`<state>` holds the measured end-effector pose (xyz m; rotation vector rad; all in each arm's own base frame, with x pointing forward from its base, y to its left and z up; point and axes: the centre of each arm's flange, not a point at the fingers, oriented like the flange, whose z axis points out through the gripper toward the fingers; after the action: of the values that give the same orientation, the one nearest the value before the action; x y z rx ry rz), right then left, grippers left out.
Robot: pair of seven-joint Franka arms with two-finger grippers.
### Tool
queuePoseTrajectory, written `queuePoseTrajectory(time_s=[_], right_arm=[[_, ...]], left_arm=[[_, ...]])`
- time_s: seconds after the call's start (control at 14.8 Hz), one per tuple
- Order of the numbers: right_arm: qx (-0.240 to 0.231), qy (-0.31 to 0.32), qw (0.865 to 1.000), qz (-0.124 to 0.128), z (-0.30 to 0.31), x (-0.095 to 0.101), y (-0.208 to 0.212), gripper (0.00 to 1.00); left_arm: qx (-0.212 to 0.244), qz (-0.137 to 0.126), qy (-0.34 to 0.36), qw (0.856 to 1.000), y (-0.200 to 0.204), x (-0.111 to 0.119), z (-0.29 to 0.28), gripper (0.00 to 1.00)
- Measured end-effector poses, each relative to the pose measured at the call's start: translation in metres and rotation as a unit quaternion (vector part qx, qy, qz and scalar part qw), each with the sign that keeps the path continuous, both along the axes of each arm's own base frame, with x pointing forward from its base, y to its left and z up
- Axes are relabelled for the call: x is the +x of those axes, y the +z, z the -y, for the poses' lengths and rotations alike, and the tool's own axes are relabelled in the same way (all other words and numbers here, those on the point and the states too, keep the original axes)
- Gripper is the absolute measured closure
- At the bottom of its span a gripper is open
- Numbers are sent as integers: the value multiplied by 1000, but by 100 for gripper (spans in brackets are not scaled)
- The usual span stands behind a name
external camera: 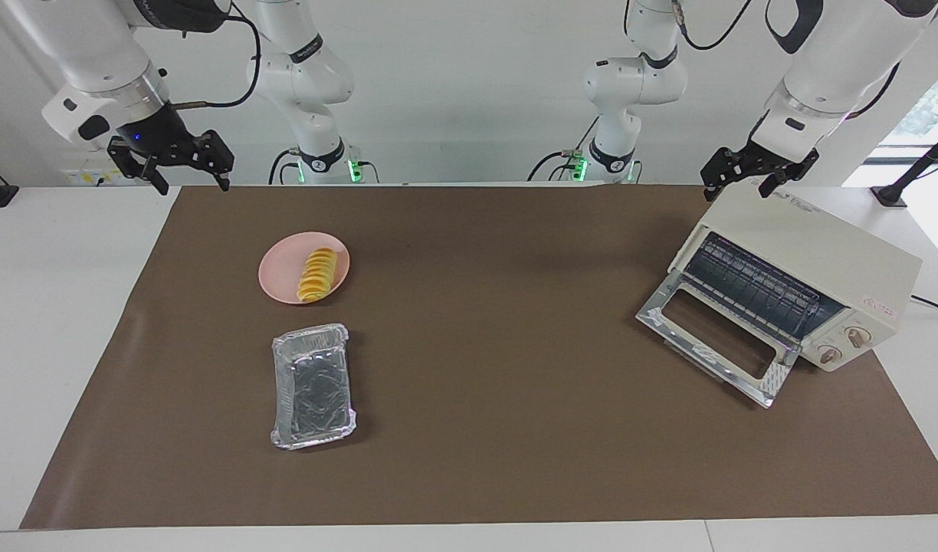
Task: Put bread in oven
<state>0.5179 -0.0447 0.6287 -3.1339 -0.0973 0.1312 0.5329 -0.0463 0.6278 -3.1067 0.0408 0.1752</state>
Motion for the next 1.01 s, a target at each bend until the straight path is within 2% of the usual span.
queuePoseTrajectory(time_s=[0.61, 0.81, 1.01], right_arm=[[0, 11, 1000, -4, -12, 0, -6, 0], [-2, 31, 999, 13, -36, -5, -36, 0], [-4, 37, 999, 17, -44, -27, -85, 0]], left_arm=[[0, 0, 0, 1000, 0, 0, 0, 0], [0, 0, 0, 1000, 0, 0, 0, 0], [0, 0, 0, 1000, 0, 0, 0, 0]])
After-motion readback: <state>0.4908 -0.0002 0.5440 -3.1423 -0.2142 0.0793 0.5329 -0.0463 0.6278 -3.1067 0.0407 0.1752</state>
